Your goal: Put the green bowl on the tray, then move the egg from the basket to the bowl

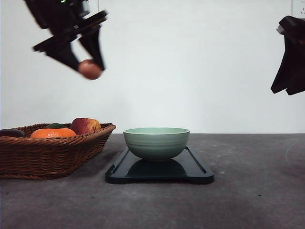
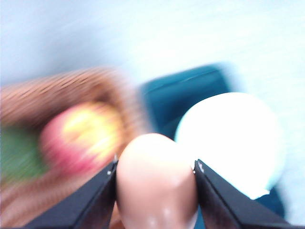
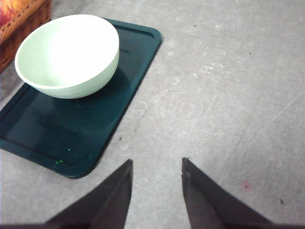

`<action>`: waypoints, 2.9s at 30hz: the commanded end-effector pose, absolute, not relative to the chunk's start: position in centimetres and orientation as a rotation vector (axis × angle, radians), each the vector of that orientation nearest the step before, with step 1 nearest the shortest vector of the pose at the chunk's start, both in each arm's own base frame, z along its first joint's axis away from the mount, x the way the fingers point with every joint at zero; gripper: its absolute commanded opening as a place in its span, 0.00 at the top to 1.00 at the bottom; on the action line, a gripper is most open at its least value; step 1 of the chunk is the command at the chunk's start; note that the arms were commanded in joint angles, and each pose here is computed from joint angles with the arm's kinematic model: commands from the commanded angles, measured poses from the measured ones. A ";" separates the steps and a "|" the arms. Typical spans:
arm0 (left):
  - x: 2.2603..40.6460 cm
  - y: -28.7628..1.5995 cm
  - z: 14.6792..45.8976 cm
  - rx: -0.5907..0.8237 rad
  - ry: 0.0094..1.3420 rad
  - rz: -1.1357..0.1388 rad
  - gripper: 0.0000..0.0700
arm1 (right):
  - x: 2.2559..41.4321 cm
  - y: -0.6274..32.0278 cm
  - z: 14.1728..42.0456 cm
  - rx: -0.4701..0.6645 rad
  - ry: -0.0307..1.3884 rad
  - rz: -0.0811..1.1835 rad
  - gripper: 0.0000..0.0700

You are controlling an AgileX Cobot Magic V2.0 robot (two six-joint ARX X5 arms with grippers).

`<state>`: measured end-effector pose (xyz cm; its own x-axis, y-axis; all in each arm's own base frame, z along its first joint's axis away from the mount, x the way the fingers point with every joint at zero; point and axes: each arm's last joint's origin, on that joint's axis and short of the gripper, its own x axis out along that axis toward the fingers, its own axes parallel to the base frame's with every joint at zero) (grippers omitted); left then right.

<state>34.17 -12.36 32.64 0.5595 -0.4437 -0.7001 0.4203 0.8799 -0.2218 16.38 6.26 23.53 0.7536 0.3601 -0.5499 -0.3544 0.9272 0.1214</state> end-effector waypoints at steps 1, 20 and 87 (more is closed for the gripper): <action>34.6 -13.7 32.9 -0.022 0.792 -0.552 0.63 | 16.5 6.4 23.7 0.020 0.597 0.391 0.71; 35.6 -23.7 26.0 0.183 0.771 -0.692 0.62 | 16.4 6.4 23.5 0.017 0.613 0.390 0.71; 37.3 -26.6 23.2 0.275 0.982 -0.665 0.39 | 16.3 6.3 23.3 0.012 0.647 0.387 0.71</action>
<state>37.04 -26.00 22.62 0.3717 -0.3857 -0.8444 0.6197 0.7804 -0.0836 16.14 6.18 23.17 0.7296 0.3513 -0.5867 -0.3493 0.9291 0.1219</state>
